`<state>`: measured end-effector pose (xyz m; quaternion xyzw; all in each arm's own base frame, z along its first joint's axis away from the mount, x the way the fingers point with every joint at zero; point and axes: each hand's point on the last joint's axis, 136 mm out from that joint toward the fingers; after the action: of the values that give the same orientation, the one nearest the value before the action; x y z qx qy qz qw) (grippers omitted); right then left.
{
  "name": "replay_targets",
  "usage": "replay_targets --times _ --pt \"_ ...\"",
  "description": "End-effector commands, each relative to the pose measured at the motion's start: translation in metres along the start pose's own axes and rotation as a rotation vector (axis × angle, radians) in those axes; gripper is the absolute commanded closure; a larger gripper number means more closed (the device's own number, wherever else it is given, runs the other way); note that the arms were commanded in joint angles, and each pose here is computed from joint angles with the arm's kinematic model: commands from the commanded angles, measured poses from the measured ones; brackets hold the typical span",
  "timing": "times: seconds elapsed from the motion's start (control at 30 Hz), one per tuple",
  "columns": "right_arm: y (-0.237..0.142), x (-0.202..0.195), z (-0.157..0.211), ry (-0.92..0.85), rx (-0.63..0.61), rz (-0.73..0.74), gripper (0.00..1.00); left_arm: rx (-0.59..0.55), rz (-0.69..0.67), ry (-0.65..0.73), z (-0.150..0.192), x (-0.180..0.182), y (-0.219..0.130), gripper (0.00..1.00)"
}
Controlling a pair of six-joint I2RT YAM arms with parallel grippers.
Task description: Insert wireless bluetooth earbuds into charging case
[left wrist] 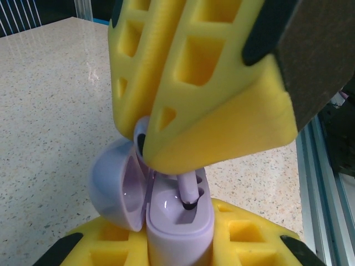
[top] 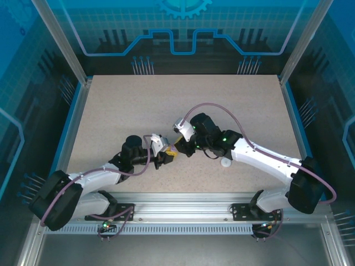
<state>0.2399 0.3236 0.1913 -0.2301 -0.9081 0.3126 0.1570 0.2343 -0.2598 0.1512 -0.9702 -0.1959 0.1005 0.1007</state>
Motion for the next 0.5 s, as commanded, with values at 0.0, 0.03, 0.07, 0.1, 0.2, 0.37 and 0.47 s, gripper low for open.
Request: replay_targets --times 0.0,0.03,0.07,0.1,0.2,0.37,0.47 --pt "0.0071 0.0097 0.0082 -0.006 0.029 -0.030 0.86 -0.048 0.011 0.042 -0.0140 -0.0050 -0.0019 0.87" --pt "0.0069 0.0091 0.0088 -0.006 0.033 -0.025 0.86 -0.048 0.012 0.042 -0.0140 -0.0051 -0.0019 0.87" --pt "0.0062 0.0084 0.0084 -0.005 0.031 -0.022 0.86 -0.048 0.011 0.042 -0.0140 -0.0049 -0.0020 0.87" --pt "0.0052 0.0080 0.0072 -0.005 0.025 -0.018 0.86 -0.047 0.009 0.041 -0.0139 -0.0045 -0.0019 0.87" --pt "0.0039 0.0084 0.0030 0.004 0.003 -0.017 0.86 -0.048 0.007 0.042 -0.0141 -0.0043 -0.0021 0.87" --pt "0.0076 0.0148 0.0066 -0.006 0.014 -0.051 0.86 -0.049 0.008 0.039 -0.0145 -0.0045 -0.0021 0.87" --pt "0.0078 0.0169 0.0113 -0.032 0.036 -0.059 0.86 -0.049 0.011 0.037 -0.0141 -0.0051 -0.0022 0.87"
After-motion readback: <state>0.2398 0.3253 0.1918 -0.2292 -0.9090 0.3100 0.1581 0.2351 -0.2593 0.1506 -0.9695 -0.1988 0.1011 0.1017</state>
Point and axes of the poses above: each hand's point on the last joint's axis, 136 mm out from that joint toward the fingers, its own y axis out along the fingers, its own x axis along the line the jaws close on, z = x × y, and after that the axes turned 3 degrees about -y, right-handed
